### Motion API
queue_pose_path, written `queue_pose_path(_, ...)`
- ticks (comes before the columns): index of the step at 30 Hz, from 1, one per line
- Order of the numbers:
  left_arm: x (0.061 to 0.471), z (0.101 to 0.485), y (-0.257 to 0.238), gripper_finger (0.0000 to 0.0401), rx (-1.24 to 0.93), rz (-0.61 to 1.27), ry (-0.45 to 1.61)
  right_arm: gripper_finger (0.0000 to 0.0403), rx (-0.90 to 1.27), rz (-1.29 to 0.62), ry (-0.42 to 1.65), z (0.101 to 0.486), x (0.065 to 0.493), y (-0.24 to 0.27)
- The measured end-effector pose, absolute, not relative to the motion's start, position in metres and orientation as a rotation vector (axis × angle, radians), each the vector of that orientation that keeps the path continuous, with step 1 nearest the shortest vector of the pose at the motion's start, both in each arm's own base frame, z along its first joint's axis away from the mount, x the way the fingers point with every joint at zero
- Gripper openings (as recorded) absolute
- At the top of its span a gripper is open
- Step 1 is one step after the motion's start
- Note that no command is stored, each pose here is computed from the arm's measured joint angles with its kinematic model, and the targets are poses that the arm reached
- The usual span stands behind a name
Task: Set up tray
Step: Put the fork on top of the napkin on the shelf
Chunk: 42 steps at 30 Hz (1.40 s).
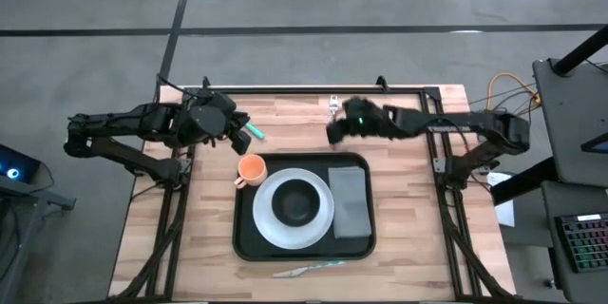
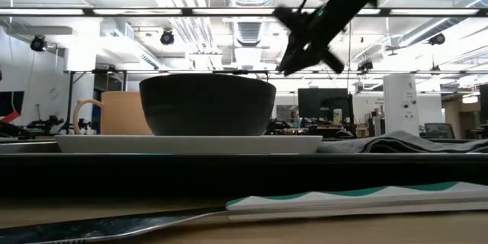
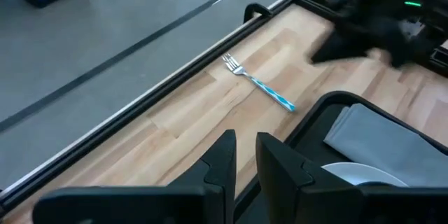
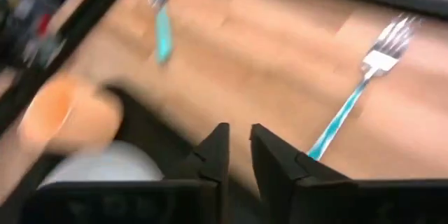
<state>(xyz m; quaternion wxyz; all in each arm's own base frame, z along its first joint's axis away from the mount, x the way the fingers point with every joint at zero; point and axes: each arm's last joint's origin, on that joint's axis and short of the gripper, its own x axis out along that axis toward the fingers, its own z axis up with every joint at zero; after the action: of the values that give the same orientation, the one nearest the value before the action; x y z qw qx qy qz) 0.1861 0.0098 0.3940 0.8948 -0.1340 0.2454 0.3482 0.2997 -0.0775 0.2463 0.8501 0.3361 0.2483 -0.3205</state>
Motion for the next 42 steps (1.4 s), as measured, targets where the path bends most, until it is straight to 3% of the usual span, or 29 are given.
queue_pose_path(7,0.186,0.394,0.010,0.0038,-0.278,0.722,0.509,0.0107,0.824,-0.697,0.406,0.222,0.324,-0.148)
queue_pose_path(13,0.187,0.394,0.009,0.0038,-0.274,0.688,0.526,0.0110,0.935,-0.792,0.597,0.219,0.357,-0.187)
queue_pose_path(20,0.187,0.393,0.007,0.0038,-0.293,0.632,0.548,0.0101,0.834,-0.983,0.781,0.226,0.389,-0.208)
queue_pose_path(28,0.187,0.393,0.007,0.0038,-0.285,0.616,0.557,0.0140,0.888,-1.263,0.970,0.211,0.397,-0.219)
queue_pose_path(42,0.188,0.392,0.006,0.0038,-0.265,0.586,0.574,0.0178,1.021,-1.377,1.023,0.181,0.402,-0.215)
